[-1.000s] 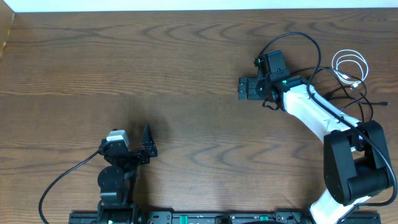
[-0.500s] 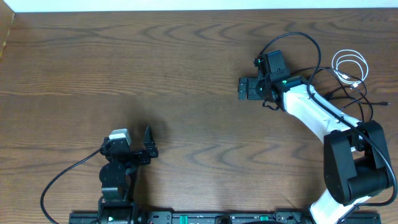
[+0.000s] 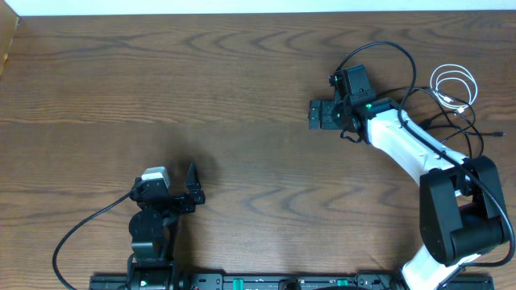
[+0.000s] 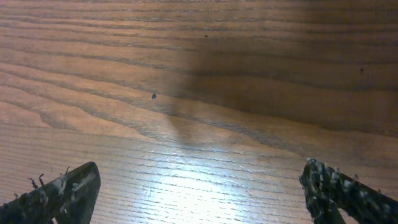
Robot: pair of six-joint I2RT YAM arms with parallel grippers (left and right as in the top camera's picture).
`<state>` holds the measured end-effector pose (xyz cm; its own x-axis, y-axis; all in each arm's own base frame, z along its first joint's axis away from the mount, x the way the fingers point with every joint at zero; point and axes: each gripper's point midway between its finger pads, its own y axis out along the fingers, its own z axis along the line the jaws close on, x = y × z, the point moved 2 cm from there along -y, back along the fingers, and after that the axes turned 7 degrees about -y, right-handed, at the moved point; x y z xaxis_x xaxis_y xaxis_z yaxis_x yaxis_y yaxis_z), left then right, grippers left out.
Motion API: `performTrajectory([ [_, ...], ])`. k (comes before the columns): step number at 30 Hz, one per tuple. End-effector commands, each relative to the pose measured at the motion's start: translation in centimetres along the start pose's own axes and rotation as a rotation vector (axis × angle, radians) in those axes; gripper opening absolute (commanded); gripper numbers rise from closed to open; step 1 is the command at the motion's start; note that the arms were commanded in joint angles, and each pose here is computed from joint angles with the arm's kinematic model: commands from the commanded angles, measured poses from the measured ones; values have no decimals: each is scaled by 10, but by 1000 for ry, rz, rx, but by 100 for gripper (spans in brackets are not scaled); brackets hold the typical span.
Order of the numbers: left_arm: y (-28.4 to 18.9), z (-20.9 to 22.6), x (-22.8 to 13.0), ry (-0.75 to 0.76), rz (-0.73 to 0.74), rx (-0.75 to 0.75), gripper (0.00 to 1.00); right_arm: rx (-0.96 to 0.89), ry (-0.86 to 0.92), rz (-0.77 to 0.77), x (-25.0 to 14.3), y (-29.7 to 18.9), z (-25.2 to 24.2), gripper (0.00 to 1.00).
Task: Untangle cables
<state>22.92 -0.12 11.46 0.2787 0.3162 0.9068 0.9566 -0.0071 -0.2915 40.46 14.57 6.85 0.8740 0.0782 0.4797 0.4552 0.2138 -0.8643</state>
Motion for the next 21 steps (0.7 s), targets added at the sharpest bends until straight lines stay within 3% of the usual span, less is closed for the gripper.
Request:
performTrajectory([
  [1,1,5,-15,10,52,16,98,14,-7,-2,-1,-2,8,99],
  [7,1,5,-15,10,52,16,98,25,-12,-47,9,-23,12,99],
  [12,1,5,-15,10,52,16,98,50,-19,-159,30,-71,19,99],
  [21,1,5,-15,10,53,16,98,-23,1,-492,41,-237,6,99],
])
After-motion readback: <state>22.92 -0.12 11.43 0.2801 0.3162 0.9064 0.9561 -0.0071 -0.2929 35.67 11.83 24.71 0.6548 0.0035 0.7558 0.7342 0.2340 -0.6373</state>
